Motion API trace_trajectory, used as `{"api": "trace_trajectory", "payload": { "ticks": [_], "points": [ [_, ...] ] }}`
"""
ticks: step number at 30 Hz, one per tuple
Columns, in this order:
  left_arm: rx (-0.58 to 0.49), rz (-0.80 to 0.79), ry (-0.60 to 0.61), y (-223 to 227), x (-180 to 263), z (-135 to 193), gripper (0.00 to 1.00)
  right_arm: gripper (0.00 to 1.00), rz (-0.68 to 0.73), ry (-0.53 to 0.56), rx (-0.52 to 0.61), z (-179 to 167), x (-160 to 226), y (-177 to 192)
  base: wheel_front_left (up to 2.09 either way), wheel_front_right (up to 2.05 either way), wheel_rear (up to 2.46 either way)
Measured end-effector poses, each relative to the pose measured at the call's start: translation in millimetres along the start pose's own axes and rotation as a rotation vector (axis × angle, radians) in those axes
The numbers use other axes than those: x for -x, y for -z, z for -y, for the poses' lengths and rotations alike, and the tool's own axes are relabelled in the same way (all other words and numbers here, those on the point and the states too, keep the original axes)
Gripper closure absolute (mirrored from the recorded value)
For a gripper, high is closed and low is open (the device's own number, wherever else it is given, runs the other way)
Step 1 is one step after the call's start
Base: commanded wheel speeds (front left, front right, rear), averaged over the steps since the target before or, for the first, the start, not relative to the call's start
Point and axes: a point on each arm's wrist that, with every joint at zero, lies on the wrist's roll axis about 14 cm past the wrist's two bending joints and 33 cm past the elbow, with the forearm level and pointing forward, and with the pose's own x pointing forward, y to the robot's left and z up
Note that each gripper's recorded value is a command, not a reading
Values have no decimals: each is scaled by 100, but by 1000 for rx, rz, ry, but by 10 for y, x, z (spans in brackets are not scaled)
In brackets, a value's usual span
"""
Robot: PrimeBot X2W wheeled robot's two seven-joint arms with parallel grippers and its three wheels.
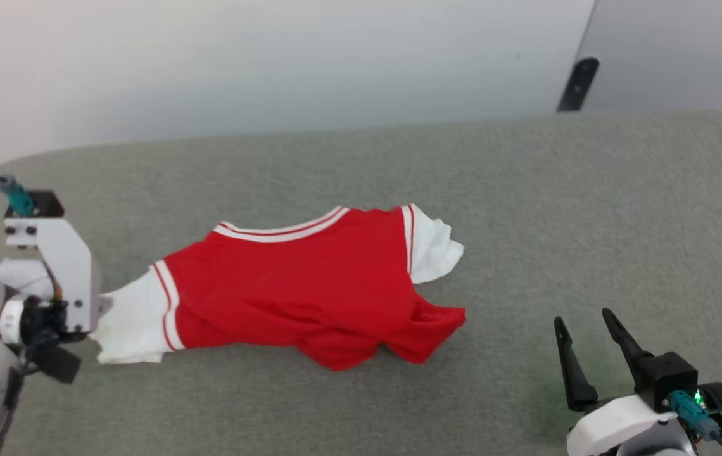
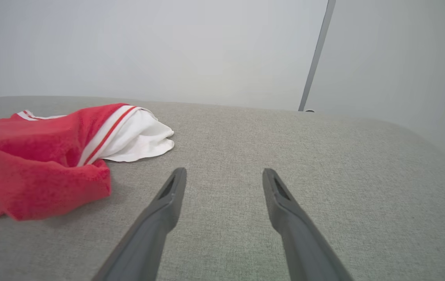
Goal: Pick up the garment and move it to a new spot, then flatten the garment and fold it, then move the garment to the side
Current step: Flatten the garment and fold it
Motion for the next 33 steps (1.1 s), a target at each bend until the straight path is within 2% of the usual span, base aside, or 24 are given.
{"api": "trace_trajectory", "payload": {
  "ticks": [5,10,16,20,25,29,33],
  "points": [
    [35,278,131,-259,331,249,0,0,15,-51,10,-118,10,-59,0,0,0],
    [74,554,168,-289,667,231,0,0,32,-103,21,-282,-24,-110,0,0,0],
    [166,862,169,-103,1052,192,0,0,40,-170,24,-509,-58,-145,0,0,0],
    [221,1038,103,130,1288,61,0,0,40,-215,5,-674,-67,-163,0,0,0],
    [273,1154,18,485,1446,-45,0,0,48,-241,6,-759,-101,-207,0,0,0],
    [323,1163,-15,732,1472,-86,0,0,27,-271,23,-832,-142,-197,0,0,0],
    [391,1192,-73,866,1584,-279,0,0,-22,-295,57,-825,-283,-224,0,0,0]
  ]
}}
